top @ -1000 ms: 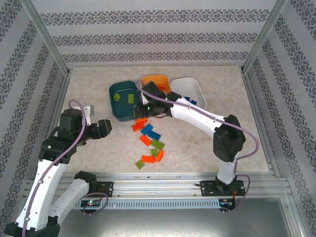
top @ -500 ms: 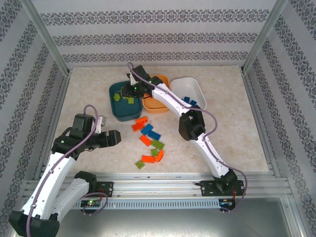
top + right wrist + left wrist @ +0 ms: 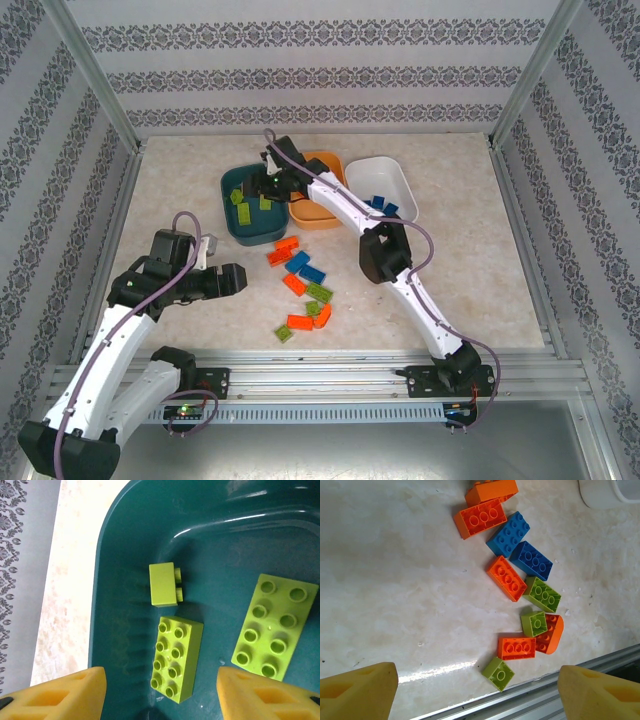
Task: Sort the legos into containers by color
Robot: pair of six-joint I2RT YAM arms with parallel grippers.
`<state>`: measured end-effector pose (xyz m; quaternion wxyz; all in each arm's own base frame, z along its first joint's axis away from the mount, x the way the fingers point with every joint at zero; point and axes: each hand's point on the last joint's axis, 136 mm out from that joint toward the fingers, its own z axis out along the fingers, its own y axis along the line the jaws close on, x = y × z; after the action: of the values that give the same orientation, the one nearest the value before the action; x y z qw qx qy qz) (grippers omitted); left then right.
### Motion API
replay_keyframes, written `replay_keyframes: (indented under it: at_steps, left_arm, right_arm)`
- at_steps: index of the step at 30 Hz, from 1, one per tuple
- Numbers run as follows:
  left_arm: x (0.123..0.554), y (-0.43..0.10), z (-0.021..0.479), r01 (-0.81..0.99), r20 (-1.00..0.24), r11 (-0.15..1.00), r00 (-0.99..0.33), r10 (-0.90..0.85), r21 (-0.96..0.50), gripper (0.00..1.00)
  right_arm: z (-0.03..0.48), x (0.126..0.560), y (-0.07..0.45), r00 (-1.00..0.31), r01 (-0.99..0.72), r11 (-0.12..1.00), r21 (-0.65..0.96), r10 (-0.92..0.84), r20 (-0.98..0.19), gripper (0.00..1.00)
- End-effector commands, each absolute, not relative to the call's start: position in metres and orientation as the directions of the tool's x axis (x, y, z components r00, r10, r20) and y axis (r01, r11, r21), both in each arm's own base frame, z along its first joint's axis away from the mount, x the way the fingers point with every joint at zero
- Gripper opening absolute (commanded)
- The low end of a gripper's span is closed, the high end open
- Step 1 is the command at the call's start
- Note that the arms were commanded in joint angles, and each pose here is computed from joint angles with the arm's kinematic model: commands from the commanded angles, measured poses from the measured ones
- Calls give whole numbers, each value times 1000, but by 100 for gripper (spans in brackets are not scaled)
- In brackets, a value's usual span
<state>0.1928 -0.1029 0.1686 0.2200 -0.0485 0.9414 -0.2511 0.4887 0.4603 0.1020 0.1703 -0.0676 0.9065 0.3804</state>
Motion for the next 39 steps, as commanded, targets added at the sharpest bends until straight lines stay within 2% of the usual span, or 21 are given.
replay_keyframes:
  at_steps: [1, 4, 8, 14, 22, 25, 30, 39]
  left_arm:
    - [192, -112, 179, 56, -395, 857, -901, -177, -512, 82]
    - [188, -125, 173, 91, -367, 877, -925, -102, -472, 82]
    - [177, -152, 158, 165, -331, 902, -943, 27, -399, 82]
    - [158, -186, 128, 334, -304, 875, -924, 230, -351, 83]
    - [150, -208, 97, 589, -265, 796, -796, 544, -137, 87]
    - [148, -214, 81, 623, -215, 778, -774, 595, -88, 87]
    - [150, -230, 66, 650, -213, 756, -751, 625, -77, 86]
    - [143, -234, 40, 658, -123, 747, -752, 648, -92, 81]
  right_arm:
    - [190, 480, 456, -886, -350, 635, 689, 13, -463, 60]
    - [224, 458, 442, -859, -397, 636, 661, -3, -512, 60]
    - [239, 419, 400, -839, -408, 674, 617, -10, -544, 61]
    - [197, 338, 330, -875, -355, 731, 583, -41, -482, 62]
    - [146, 254, 268, -909, -287, 775, 563, -35, -415, 62]
    - [136, 236, 253, -914, -264, 785, 560, -18, -405, 62]
    - [133, 218, 234, -911, -249, 790, 560, 5, -413, 62]
    - [134, 210, 217, -900, -232, 810, 539, 33, -436, 63]
